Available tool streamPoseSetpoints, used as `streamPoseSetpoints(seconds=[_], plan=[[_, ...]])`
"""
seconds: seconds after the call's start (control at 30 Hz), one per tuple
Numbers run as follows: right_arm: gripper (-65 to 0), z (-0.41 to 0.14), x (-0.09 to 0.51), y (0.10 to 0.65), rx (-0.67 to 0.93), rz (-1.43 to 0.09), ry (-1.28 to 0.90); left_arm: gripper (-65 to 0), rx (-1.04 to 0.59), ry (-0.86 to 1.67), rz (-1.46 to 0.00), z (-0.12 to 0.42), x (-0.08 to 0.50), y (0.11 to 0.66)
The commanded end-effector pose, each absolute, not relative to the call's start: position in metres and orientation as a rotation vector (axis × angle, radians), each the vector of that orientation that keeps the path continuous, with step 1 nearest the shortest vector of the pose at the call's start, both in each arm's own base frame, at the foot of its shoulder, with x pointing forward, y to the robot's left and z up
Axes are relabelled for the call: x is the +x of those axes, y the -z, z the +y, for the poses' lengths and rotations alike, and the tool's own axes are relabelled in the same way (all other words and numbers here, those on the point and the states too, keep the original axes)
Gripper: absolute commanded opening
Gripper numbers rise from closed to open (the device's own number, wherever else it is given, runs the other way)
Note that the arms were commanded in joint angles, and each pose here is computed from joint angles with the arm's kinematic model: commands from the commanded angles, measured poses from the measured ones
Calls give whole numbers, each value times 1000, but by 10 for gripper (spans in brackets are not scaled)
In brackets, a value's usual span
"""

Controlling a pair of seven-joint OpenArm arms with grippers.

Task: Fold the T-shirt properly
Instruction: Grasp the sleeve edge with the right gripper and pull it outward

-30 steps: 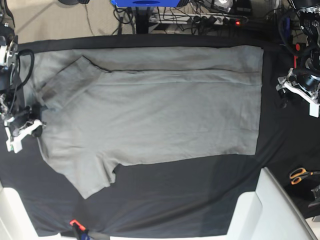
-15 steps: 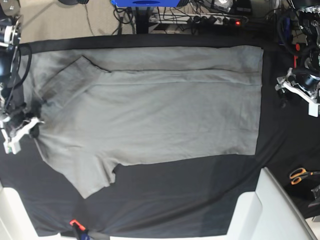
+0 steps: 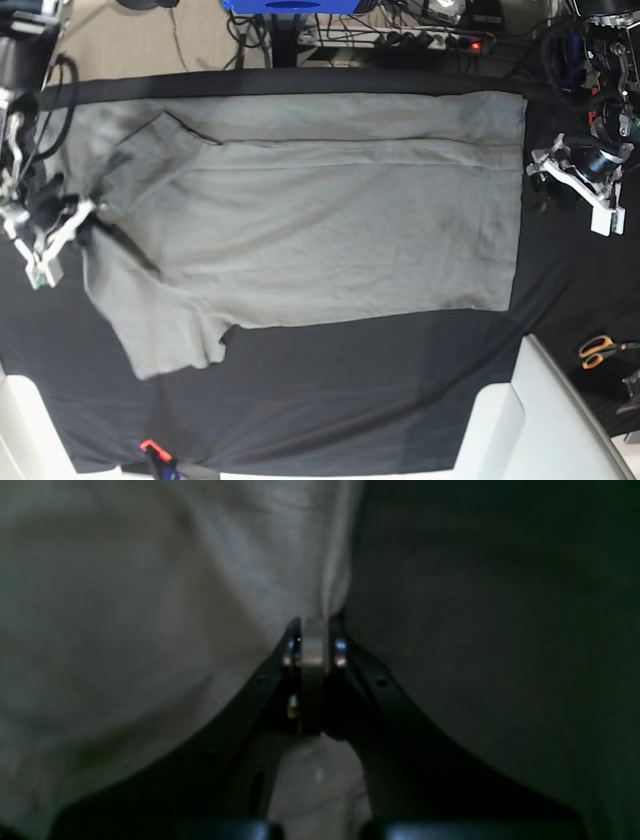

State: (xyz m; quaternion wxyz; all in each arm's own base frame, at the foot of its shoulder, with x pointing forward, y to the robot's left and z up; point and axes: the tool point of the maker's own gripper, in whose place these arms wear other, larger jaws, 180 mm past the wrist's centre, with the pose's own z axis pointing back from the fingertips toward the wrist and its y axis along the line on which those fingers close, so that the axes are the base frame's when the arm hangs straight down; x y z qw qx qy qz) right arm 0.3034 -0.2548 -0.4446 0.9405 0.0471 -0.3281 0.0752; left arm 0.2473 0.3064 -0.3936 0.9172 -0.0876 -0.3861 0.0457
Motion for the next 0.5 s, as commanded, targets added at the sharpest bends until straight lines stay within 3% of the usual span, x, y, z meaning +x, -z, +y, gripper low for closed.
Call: streamPoseSetpoints(seconds=[0.0, 0.4, 0.47], plan=[[-648, -265, 315, 425, 70, -731, -134, -245, -175, -81, -843, 312, 256, 379], [-638, -267, 270, 431, 34, -597, -96, -245, -172, -82, -848, 313, 257, 378], [-585, -269, 269, 428, 30, -593, -81, -245, -172, -82, -848, 313, 257, 378]])
